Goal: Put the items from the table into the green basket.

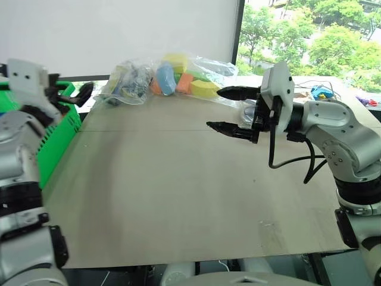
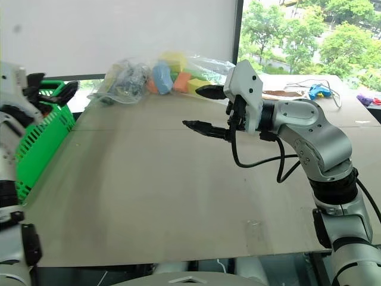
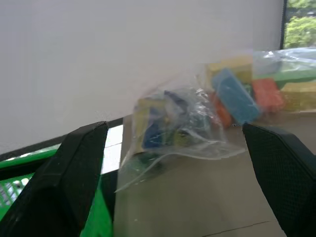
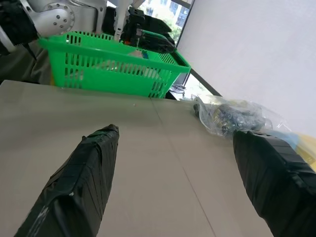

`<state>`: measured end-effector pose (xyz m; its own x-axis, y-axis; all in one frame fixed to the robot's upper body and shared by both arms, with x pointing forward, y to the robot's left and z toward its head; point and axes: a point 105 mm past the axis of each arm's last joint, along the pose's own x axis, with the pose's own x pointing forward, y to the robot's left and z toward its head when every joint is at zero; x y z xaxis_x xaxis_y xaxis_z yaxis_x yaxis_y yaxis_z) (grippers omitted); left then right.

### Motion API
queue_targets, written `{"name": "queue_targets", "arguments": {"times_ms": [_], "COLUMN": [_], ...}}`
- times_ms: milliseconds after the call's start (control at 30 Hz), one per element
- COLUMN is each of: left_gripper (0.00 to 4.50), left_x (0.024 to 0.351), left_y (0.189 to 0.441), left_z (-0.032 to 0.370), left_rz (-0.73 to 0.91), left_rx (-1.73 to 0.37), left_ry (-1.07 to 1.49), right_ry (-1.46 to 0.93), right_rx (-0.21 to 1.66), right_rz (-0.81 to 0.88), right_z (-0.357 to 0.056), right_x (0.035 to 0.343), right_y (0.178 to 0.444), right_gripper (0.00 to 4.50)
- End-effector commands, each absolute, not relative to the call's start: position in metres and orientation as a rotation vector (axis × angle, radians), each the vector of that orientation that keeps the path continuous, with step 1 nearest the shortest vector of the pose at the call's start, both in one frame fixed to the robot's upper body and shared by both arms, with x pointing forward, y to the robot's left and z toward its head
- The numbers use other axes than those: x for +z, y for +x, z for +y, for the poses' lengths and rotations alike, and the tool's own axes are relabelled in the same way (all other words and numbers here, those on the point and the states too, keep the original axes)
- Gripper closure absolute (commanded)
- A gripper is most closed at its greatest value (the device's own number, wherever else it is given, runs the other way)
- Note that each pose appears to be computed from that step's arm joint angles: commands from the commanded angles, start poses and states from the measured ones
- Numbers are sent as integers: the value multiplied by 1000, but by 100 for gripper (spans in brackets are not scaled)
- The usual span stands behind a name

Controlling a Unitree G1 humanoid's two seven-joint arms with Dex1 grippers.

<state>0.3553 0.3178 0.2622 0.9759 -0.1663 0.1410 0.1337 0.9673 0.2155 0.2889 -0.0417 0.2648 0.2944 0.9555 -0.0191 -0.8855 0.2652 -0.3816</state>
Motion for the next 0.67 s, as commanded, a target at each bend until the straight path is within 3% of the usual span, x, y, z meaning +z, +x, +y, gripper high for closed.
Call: {"name": "queue_targets", "arguments": {"times_ms": [33,167,267,400,500,667], "left_gripper": [2,2,2,2,2,2], "left_x": [289,288,251,209,181,163], "left_y": [352,348,326,302,280,264], "left_z": [271,206,173,178,189,195], "left_rz": [-233,-213,-98,36,128,188], "left_rx": [-265,-444,-612,-670,-694,-700], "left_ry": [151,52,60,23,19,18], "right_ry": [-360,-350,-341,-389,-385,-378], "right_rx": [1112,892,804,752,642,578], "right_rz": [-255,-152,-25,140,192,213], "right_z": [-60,-102,-140,-181,-214,-232], "right_x": [272,251,222,187,180,178], "right_y": [305,323,311,283,269,261], "right_gripper": [58,58,58,58,58,58]}}
